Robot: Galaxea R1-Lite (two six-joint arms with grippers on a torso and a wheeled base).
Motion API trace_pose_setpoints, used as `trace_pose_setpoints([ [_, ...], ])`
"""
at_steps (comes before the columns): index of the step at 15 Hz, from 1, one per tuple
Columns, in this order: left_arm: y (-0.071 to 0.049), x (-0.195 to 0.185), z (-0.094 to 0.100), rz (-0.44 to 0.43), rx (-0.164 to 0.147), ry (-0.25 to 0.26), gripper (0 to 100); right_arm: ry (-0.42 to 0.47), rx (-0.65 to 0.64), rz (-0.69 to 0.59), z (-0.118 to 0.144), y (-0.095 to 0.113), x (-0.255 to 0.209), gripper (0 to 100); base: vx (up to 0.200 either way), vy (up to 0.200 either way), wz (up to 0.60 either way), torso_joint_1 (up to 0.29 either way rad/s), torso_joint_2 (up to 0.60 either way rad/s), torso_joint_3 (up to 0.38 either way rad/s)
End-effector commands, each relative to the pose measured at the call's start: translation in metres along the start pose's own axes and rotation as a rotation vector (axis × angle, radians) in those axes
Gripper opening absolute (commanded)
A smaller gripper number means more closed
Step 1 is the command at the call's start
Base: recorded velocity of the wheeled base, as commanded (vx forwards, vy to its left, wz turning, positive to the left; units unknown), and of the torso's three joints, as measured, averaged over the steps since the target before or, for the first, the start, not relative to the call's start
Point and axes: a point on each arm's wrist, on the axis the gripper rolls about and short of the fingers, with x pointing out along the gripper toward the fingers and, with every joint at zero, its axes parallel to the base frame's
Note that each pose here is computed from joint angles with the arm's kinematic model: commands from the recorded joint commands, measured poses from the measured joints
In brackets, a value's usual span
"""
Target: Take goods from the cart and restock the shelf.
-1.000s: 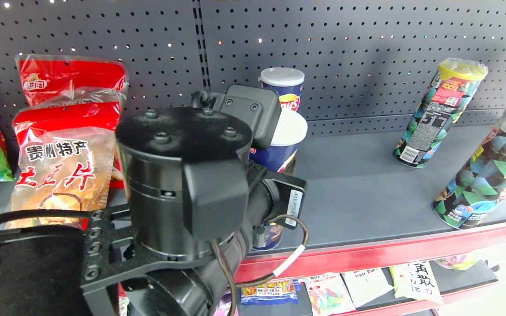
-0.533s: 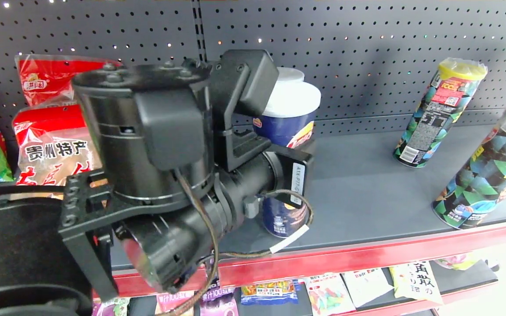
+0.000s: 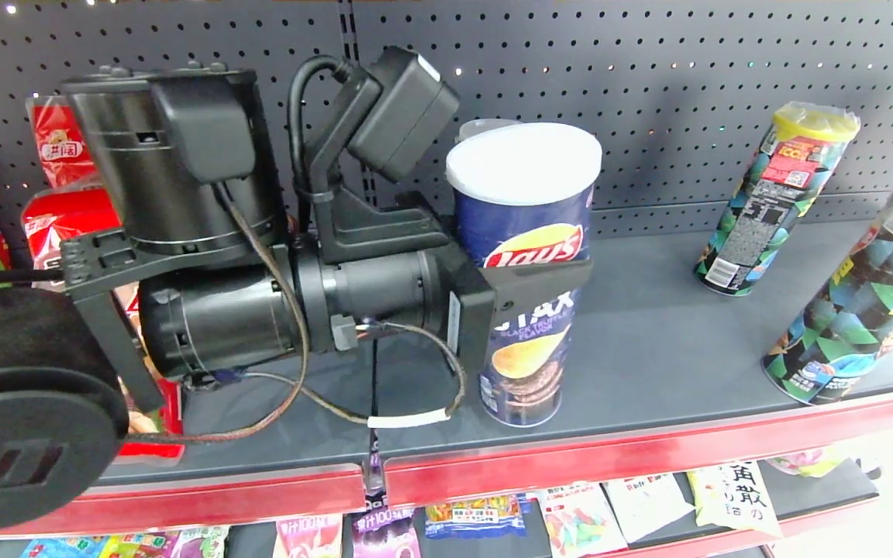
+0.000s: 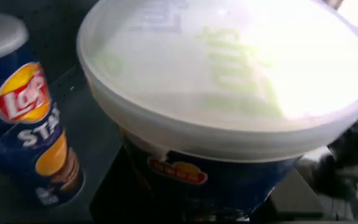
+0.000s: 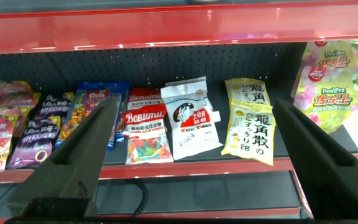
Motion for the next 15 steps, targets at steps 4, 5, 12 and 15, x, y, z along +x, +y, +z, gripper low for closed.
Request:
trace_pose_setpoints([
  [4, 0.021, 0.016, -0.019, -0.055, 0.096, 0.037, 0, 0.002, -0.001, 0.001, 0.0, 0.0, 0.0, 100, 0.0, 0.0, 0.0, 0.0, 0.0, 0.0],
  [5, 0.022, 0.02, -0.02, -0.057, 0.092, 0.044, 0, 0.002, -0.001, 0.001, 0.0, 0.0, 0.0, 100, 0.0, 0.0, 0.0, 0.0, 0.0, 0.0],
  [12, 0.022, 0.021, -0.022, -0.102, 0.066, 0.081, 0, 0.002, -0.001, 0.001, 0.0, 0.0, 0.0, 100, 0.0, 0.0, 0.0, 0.0, 0.0, 0.0],
  [15, 0.021, 0.02, -0.024, -0.106, 0.057, 0.097, 0, 0.002, -0.001, 0.001, 0.0, 0.0, 0.0, 100, 0.0, 0.0, 0.0, 0.0, 0.0, 0.0],
])
